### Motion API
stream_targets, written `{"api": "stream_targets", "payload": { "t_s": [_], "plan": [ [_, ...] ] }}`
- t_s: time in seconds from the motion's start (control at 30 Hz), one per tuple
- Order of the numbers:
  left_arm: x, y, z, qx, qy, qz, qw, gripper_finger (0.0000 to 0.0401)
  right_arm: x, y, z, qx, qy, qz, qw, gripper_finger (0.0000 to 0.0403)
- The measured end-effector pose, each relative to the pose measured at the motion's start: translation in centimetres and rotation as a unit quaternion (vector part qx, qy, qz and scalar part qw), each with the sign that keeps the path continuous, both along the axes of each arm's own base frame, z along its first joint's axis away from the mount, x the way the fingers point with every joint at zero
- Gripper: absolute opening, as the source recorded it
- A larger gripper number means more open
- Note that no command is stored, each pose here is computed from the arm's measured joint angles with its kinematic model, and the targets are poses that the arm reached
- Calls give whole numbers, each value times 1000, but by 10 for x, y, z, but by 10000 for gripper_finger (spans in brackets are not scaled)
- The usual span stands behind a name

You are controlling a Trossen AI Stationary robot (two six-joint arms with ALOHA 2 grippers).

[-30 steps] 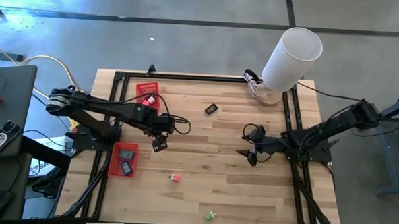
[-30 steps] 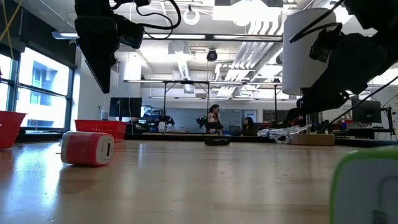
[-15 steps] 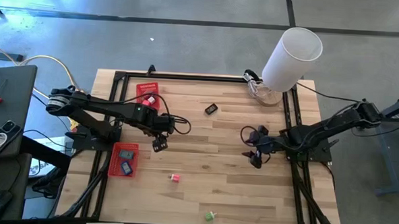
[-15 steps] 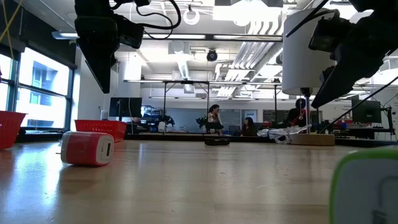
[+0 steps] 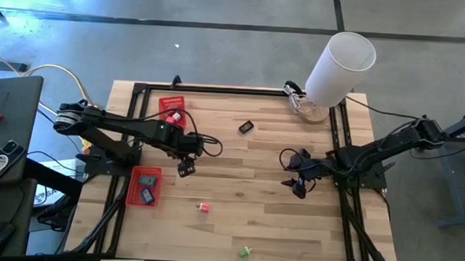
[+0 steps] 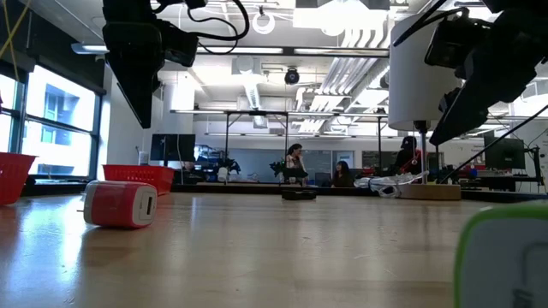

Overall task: Pick & Place Office items
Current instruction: Put the black digital clock into the bottom red bin

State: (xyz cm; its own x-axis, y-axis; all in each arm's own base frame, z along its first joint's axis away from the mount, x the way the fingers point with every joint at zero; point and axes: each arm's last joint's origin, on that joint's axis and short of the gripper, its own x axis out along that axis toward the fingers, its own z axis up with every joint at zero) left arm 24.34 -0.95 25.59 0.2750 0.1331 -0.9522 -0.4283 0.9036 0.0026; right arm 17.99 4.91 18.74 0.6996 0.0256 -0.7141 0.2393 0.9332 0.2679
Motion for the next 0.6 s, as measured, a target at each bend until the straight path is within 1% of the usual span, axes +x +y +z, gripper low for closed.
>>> {"api": "stream_targets", "payload": {
  "t_s": [0.43,0.6],
  "plan": [
    [0,0,0,-1,0,0,1000,287,3,1,3,7,-23,0,1000,267],
    [0,-2,0,-34,2,-9,999,287,3,1,3,7,-23,0,1000,267]
  ]
}}
